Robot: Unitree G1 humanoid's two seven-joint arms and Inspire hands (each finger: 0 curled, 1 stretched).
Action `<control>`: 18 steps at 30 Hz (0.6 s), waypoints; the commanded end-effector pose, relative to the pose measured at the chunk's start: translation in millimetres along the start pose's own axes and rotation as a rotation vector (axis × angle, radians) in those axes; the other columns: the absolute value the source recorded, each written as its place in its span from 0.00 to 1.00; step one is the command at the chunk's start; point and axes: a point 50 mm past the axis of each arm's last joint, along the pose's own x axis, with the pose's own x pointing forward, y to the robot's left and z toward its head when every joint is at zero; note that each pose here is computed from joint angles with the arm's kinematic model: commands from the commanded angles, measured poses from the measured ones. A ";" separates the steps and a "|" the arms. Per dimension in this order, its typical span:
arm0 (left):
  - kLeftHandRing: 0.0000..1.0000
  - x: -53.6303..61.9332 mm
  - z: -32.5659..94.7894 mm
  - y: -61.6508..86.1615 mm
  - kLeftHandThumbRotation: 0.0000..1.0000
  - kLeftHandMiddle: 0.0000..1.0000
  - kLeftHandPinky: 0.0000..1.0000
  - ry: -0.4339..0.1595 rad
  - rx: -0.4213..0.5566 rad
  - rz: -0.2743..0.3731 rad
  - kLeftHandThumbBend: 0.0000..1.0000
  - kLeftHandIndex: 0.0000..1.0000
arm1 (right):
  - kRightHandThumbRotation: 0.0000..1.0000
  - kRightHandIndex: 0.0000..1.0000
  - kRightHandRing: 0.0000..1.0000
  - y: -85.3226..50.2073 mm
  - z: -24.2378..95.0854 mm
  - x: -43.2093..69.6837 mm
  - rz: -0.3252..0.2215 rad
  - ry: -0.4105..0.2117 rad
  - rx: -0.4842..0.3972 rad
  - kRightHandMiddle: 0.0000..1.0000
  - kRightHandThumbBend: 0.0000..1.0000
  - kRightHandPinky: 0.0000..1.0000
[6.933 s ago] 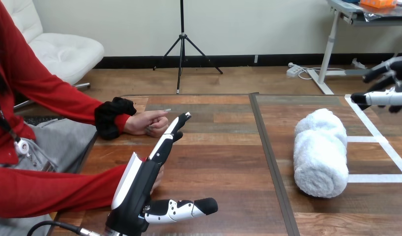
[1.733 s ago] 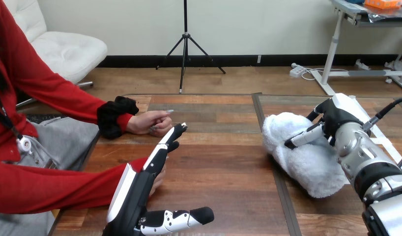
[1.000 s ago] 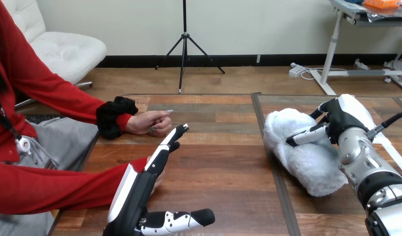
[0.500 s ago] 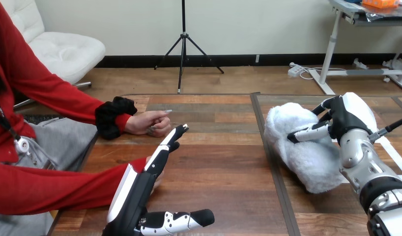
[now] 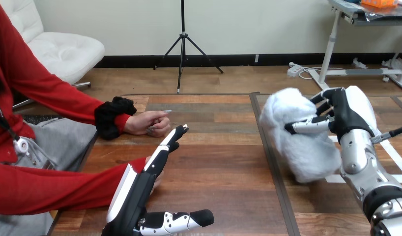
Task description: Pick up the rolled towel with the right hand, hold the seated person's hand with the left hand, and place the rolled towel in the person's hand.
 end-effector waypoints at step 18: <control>0.90 13.7 7.0 17.6 0.54 0.92 0.86 -0.048 0.076 -0.001 1.00 0.95 | 0.00 0.43 0.29 -9.5 38.1 -4.4 -0.165 -0.294 0.249 0.40 0.85 0.23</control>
